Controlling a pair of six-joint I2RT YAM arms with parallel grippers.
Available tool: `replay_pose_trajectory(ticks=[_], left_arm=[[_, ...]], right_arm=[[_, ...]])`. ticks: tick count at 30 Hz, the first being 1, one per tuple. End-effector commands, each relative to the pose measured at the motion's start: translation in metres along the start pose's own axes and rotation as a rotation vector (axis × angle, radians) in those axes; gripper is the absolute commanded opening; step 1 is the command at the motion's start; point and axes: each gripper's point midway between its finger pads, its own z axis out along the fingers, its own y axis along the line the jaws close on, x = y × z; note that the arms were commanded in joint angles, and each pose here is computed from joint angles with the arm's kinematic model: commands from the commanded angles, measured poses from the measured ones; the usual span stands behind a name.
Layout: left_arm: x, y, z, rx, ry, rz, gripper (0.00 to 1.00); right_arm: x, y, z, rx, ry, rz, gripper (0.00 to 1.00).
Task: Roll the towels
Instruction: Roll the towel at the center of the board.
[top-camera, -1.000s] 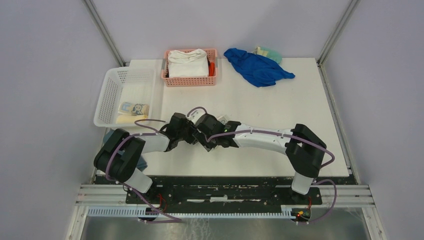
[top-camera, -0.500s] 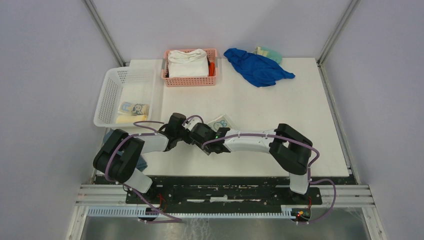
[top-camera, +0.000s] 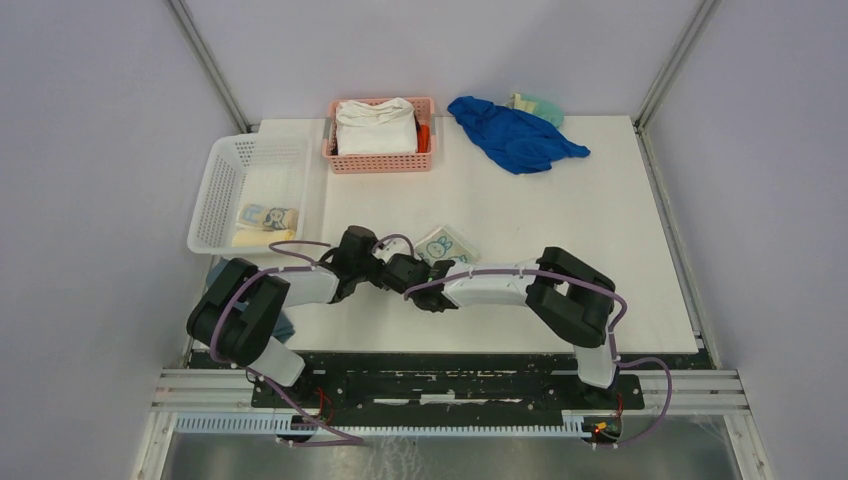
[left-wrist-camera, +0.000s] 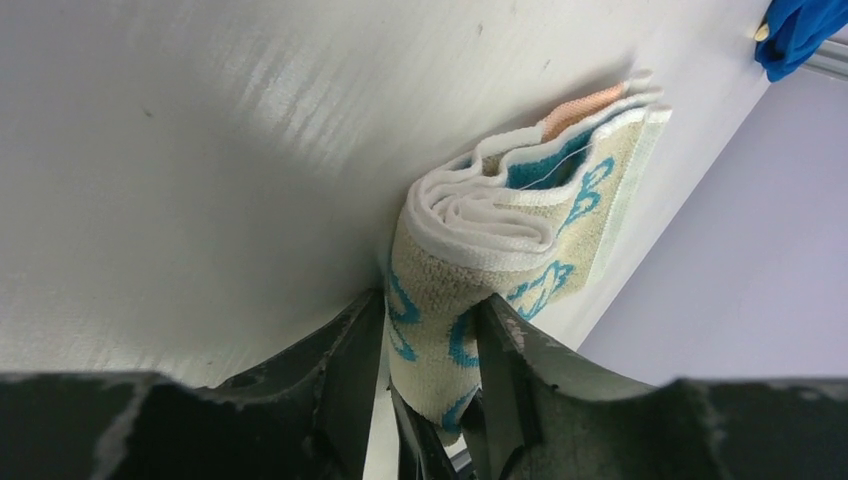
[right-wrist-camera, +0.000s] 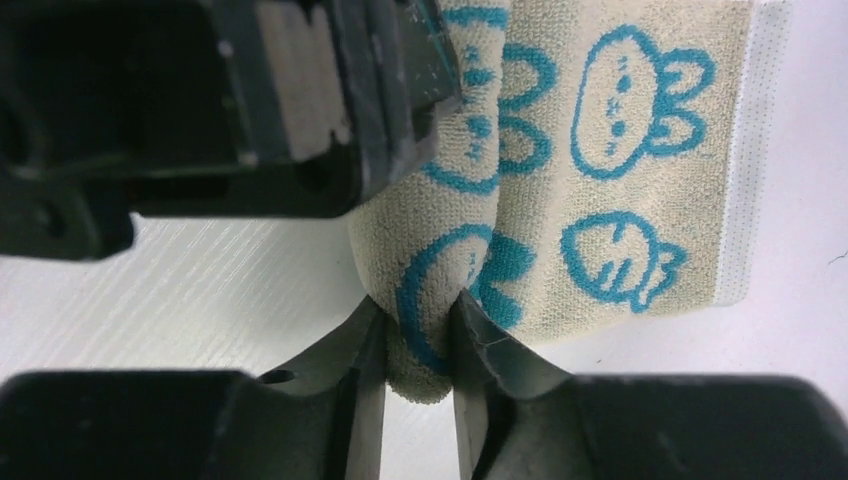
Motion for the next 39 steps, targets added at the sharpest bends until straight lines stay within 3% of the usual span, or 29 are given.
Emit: replay_pose_trajectory(ticks=[1, 6, 13, 19, 27, 39], left_arm=[[0.005, 0.068, 0.0, -0.248, -0.014, -0.015, 0.52], [0.003, 0.064, -0.014, -0.207, -0.023, -0.048, 0.63], [-0.017, 0.051, -0.054, -0.116, -0.123, -0.018, 0.76], [-0.018, 0.032, -0.072, -0.017, -0.138, 0.036, 0.77], [-0.003, 0.028, -0.065, 0.029, -0.053, 0.039, 0.78], [-0.001, 0.002, -0.042, 0.067, 0.0, 0.038, 0.74]], right_arm=[[0.067, -0.007, 0.016, 0.006, 0.193, -0.067, 0.27], [0.053, 0.016, 0.008, -0.29, 0.126, 0.02, 0.07], [0.037, 0.045, -0.022, -0.86, 0.086, 0.218, 0.03], [0.027, 0.047, -0.037, -1.149, 0.093, 0.385, 0.02], [0.025, 0.032, -0.024, -1.327, 0.2, 0.603, 0.02], [0.03, 0.023, 0.002, -1.305, 0.335, 0.731, 0.03]])
